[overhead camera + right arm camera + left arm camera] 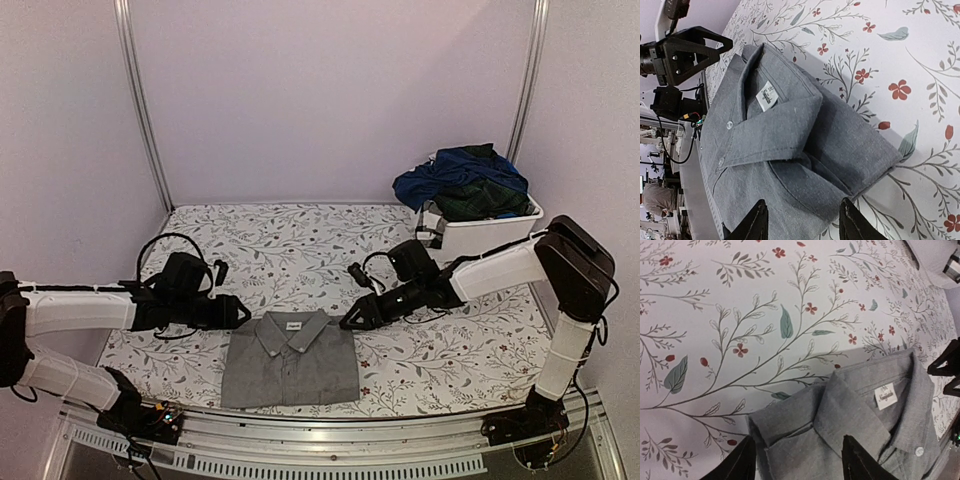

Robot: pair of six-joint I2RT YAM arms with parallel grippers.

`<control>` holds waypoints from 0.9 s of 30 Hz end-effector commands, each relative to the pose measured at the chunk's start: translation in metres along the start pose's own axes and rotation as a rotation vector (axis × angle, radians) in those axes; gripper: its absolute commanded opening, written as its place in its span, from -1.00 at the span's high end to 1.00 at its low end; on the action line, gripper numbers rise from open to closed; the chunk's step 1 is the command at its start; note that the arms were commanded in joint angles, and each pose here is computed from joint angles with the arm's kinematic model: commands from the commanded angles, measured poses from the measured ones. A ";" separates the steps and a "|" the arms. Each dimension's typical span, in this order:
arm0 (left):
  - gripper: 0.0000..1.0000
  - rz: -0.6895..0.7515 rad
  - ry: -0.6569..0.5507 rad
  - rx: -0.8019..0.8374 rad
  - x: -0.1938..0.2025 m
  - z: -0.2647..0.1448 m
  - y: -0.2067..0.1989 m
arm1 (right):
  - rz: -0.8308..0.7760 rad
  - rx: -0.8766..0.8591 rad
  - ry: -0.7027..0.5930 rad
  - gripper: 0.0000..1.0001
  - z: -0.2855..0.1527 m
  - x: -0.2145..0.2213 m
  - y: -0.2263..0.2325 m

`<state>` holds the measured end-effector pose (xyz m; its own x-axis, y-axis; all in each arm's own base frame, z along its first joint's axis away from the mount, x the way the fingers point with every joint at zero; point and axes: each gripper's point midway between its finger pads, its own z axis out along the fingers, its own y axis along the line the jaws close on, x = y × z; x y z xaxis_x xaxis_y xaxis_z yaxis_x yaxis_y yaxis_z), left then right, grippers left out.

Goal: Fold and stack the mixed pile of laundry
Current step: Smooth out the square-folded shirt at the center of the board.

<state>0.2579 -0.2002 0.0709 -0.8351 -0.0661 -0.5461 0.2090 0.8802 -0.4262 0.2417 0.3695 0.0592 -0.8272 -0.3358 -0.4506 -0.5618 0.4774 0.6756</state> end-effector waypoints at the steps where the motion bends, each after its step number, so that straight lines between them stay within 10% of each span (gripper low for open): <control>1: -0.17 -0.116 0.058 -0.011 0.015 0.007 0.021 | 0.008 -0.007 0.030 0.05 0.012 -0.003 -0.008; 9: 0.58 -0.105 0.064 0.116 0.011 0.021 0.004 | -0.031 -0.072 0.082 0.35 0.024 -0.009 -0.001; 15: 1.00 -0.101 -0.008 0.103 -0.003 0.009 0.010 | -0.137 -0.058 0.042 1.00 0.007 -0.028 0.016; 25: 1.00 -0.135 -0.073 -0.009 -0.002 0.006 0.038 | -0.241 0.115 -0.014 0.97 -0.006 -0.043 0.002; 27: 0.97 -0.154 -0.044 -0.051 0.005 0.015 0.048 | -0.203 0.152 0.009 0.54 0.001 -0.038 -0.012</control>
<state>0.2673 -0.1815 0.0624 -0.8227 -0.1967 -0.5334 0.1362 0.8427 -0.5209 0.2677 0.3868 0.0988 -0.6756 -0.4136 -0.6103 -0.7365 0.4153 0.5339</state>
